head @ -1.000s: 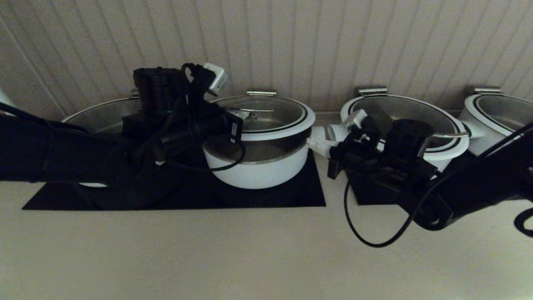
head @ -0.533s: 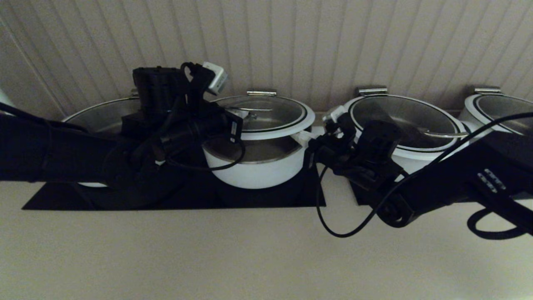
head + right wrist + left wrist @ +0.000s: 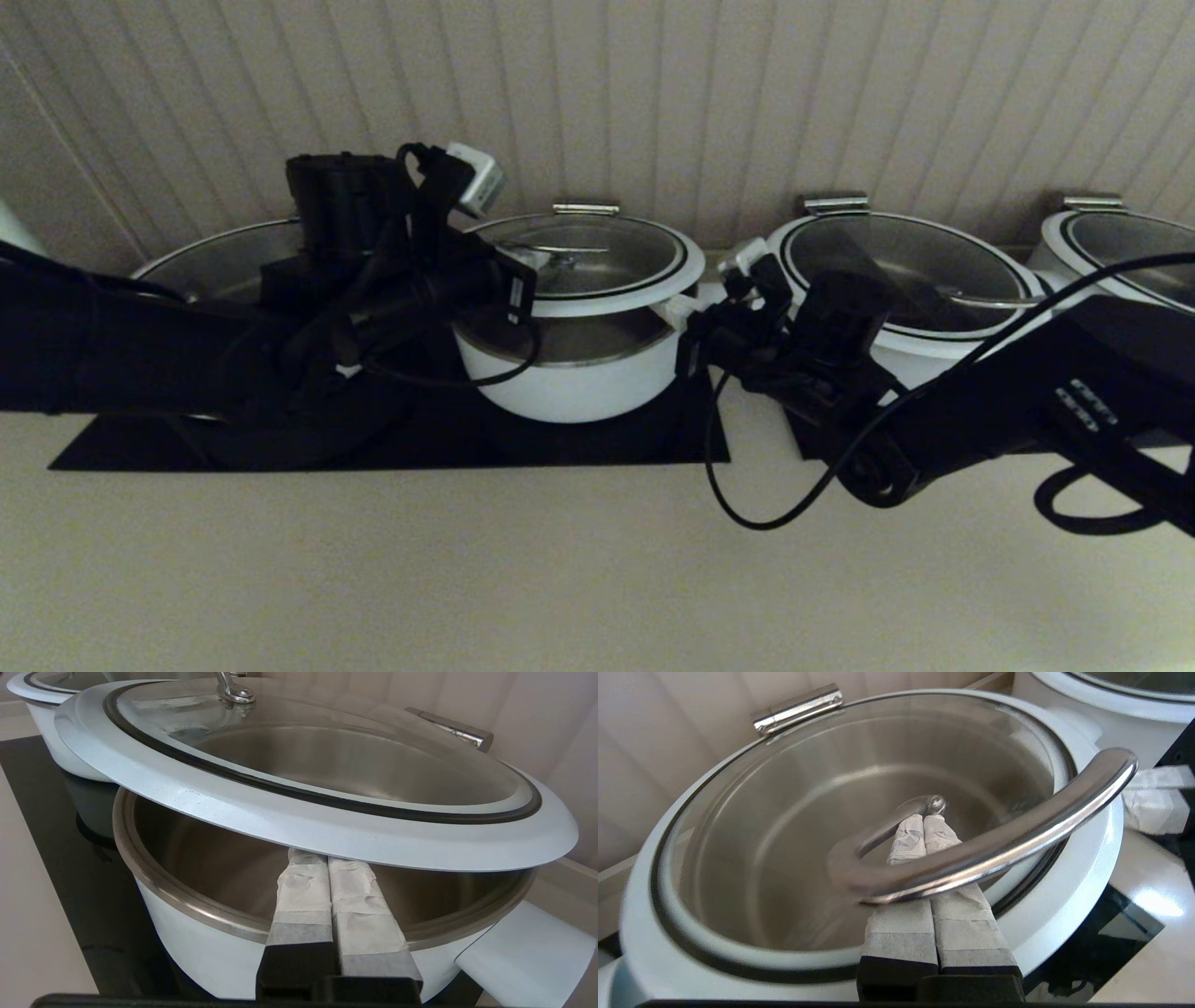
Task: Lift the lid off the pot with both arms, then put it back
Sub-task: Hold the pot lid with the right arm
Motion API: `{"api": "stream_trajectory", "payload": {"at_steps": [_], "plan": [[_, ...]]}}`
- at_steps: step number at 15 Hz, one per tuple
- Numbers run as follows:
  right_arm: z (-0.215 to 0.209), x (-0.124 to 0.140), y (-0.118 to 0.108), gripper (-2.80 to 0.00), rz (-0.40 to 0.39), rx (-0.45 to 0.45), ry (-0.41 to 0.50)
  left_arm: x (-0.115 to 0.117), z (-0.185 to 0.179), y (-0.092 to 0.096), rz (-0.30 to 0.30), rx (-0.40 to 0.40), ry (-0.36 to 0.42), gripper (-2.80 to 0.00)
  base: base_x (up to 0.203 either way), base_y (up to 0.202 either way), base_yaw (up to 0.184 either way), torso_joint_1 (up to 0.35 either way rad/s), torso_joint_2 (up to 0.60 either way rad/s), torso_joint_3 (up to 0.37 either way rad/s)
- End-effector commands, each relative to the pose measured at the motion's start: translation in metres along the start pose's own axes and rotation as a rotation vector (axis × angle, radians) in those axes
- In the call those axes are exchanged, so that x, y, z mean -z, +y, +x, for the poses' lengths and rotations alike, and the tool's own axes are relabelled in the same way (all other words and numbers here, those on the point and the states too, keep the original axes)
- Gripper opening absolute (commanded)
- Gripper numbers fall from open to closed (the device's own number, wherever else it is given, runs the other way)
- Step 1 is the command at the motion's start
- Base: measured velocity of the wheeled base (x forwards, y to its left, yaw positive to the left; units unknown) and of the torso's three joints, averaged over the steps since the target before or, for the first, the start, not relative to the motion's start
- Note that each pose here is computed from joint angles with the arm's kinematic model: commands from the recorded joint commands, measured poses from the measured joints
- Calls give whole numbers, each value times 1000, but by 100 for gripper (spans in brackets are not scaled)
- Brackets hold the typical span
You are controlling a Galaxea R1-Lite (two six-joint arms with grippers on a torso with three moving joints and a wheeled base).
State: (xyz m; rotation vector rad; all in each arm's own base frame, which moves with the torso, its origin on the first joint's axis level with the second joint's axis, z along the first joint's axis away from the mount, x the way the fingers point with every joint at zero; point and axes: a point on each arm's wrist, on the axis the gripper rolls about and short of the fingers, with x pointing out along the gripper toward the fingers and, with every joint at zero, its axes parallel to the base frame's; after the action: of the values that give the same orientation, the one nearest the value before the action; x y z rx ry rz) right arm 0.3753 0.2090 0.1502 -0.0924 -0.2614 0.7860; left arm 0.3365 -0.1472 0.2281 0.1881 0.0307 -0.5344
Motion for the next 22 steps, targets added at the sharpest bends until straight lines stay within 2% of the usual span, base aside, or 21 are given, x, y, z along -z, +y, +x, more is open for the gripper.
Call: {"api": "stream_trajectory", "payload": {"at_steps": [1,6,10,17,22], "plan": [[0,-4,-1,-280,-6,1,-17,0,-8,4,7,-10,8,-280,0,0,0,0,0,0],[-1,-7,-1,-280,-11,4,-31,8,-20,18,36,-51,53,-280,0,0,0,0,0,0],[-1,-7,-1,-280,-13,4,-31,8,-27,23,40,-60,79,-280,0,0,0,0,0,0],[-1,-5,-1,-280,-12,4,-30,-5,-43,28,40,-78,75,-280,0,0,0,0,0,0],[0,-2,-1,-280,-10,3,-23,-12,-64,25,34,-72,97,-280,0,0,0,0,0,0]]}}
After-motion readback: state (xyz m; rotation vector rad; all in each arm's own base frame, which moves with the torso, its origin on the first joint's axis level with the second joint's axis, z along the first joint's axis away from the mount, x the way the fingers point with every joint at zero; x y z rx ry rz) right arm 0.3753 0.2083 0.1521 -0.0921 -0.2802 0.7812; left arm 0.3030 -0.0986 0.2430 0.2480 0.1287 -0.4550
